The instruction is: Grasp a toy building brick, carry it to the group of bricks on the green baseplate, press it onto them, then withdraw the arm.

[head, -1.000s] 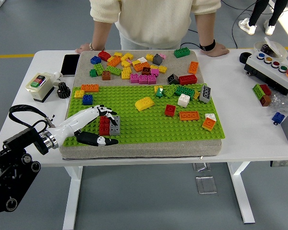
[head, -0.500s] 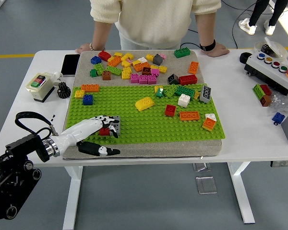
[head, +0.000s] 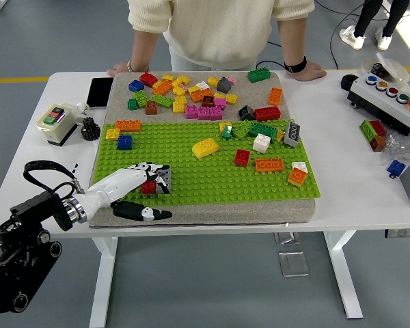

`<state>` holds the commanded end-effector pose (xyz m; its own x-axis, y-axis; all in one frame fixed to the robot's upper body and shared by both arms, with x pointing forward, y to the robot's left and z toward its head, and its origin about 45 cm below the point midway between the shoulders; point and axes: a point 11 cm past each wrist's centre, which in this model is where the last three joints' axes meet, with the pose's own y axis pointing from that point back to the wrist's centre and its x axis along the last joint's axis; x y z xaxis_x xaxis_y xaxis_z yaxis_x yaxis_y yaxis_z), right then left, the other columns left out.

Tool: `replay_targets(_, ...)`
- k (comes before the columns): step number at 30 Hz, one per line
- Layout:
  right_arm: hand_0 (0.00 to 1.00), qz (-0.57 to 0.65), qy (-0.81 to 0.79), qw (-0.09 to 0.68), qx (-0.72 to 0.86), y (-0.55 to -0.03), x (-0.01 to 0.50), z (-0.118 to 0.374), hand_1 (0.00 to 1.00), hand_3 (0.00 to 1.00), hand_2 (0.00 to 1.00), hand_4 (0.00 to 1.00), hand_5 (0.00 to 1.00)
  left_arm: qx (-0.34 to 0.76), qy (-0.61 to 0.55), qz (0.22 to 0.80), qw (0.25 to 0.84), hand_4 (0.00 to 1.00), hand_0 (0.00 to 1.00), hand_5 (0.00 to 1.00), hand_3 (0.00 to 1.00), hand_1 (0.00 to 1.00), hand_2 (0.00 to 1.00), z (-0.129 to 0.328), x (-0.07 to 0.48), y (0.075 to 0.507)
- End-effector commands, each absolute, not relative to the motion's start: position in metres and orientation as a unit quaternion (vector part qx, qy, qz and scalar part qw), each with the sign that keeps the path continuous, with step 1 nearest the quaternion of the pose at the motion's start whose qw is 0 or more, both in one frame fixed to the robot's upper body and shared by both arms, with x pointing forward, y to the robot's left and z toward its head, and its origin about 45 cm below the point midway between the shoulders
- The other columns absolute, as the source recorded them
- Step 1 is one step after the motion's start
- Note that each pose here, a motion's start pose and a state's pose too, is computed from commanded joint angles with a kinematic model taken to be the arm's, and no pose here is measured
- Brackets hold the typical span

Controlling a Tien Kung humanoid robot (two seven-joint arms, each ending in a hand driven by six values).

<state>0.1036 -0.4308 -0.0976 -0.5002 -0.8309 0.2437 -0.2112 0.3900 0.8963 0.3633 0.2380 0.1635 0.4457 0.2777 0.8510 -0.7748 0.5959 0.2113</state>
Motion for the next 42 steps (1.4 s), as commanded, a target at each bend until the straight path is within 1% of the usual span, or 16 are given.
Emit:
replay_targets(2,0.726,-0.431,-0.751,0.361,0.347,-0.43,0.103,-0.098,0.634,0.611,0.68,0.941,0.486,0.304,-0.411,0.333,0.793,0.998,0.998,0.807,0.629,0.998,0.998,0.163,0.364,0.238)
replay_targets(8,0.726,-0.432,-0.75,0.361,0.346,-0.43,0.103,-0.098,0.635,0.61,0.68,0.941,0.486,0.277,-0.434,0.36,0.778,0.998,0.998,0.8,0.625,0.998,0.998,0.177,0.37,0.237)
replay_targets(9,0.726,-0.432,-0.75,0.361,0.346,-0.43,0.103,-0.098,0.634,0.611,0.68,0.942,0.487,0.275,-0.437,0.363,0.776,0.998,0.998,0.492,0.691,0.998,0.998,0.177,0.371,0.237)
replay_targets(14,0.726,-0.432,-0.75,0.362,0.347,-0.429,0.103,-0.098,0.634,0.611,0.68,0.942,0.487,0.263,-0.446,0.386,0.764,0.998,0.998,0.492,0.691,0.998,0.998,0.184,0.381,0.24)
replay_targets(15,0.727,-0.432,-0.75,0.362,0.347,-0.429,0.103,-0.098,0.634,0.611,0.68,0.942,0.488,0.263,-0.446,0.386,0.763,0.998,0.998,0.285,0.913,0.998,0.998,0.184,0.381,0.24)
replay_targets(20,0.727,-0.433,-0.749,0.363,0.345,-0.43,0.102,-0.098,0.634,0.611,0.68,0.942,0.488,0.274,-0.45,0.387,0.757,0.998,0.998,0.285,0.913,0.998,0.998,0.185,0.394,0.241)
replay_targets(21,0.727,-0.433,-0.749,0.363,0.345,-0.43,0.102,-0.098,0.634,0.611,0.68,0.942,0.489,0.276,-0.45,0.387,0.757,0.998,0.998,0.21,0.998,0.998,0.998,0.184,0.395,0.241)
replay_targets(26,0.727,-0.434,-0.749,0.362,0.345,-0.43,0.102,-0.098,0.634,0.611,0.68,0.942,0.489,0.289,-0.442,0.385,0.757,0.998,0.998,0.21,0.998,0.998,0.998,0.179,0.401,0.24)
replay_targets(27,0.726,-0.434,-0.75,0.362,0.345,-0.43,0.103,-0.098,0.634,0.611,0.68,0.943,0.49,0.289,-0.441,0.386,0.757,0.998,0.998,0.17,0.998,0.998,0.998,0.179,0.401,0.239)
replay_targets(42,0.728,-0.434,-0.751,0.359,0.345,-0.43,0.103,-0.098,0.634,0.611,0.679,0.945,0.492,0.286,-0.432,0.399,0.757,0.998,0.998,0.152,0.998,0.998,0.998,0.173,0.404,0.229)
